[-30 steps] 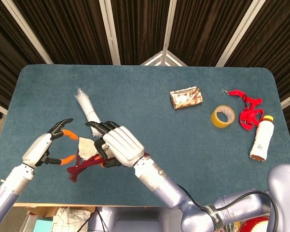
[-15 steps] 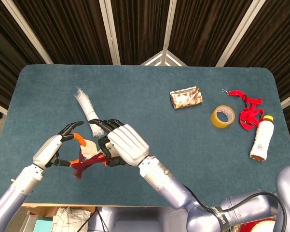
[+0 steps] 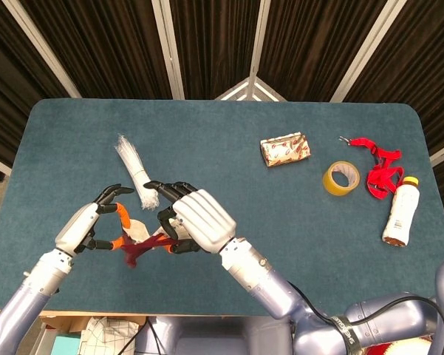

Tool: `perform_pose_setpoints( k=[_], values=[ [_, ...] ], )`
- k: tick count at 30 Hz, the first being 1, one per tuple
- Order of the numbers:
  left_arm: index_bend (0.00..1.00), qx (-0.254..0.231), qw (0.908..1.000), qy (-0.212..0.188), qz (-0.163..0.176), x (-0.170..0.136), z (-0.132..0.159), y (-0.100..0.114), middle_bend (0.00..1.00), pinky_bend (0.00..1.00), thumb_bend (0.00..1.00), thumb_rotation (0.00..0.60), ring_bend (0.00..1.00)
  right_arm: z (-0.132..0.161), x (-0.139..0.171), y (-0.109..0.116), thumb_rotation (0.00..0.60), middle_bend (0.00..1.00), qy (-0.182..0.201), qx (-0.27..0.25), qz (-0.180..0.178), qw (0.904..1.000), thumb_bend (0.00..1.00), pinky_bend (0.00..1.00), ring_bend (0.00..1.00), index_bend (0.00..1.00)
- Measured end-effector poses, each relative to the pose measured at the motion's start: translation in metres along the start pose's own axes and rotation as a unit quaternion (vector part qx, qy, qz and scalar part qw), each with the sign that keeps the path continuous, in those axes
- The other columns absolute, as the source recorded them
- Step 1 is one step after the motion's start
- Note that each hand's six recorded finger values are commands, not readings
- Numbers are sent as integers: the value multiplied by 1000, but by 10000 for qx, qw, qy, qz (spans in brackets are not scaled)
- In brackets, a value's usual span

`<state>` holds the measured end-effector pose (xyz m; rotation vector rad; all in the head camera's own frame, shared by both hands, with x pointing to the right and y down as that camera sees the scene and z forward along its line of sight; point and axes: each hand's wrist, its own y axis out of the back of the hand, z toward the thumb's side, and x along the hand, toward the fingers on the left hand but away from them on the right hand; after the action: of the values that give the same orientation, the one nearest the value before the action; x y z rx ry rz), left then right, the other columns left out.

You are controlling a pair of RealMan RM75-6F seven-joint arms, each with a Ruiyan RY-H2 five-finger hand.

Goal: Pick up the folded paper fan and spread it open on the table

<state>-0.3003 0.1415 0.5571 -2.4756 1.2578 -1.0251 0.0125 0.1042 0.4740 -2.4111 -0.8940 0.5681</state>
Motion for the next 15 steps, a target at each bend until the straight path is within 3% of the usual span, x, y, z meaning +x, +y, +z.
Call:
perform_pose_setpoints(
  k=[7, 15],
  values=[
    [671, 3, 10000, 45, -37, 1, -1, -2, 165, 110, 468, 600, 0, -2, 3, 1, 600, 174, 19, 58, 38, 10000, 395, 221, 223, 921],
    [683, 109, 9997, 53, 208, -2, 0, 12, 174, 110, 469, 600, 0, -15, 7, 7, 600, 174, -136, 141, 2, 9998, 396, 221, 223, 923]
  ],
)
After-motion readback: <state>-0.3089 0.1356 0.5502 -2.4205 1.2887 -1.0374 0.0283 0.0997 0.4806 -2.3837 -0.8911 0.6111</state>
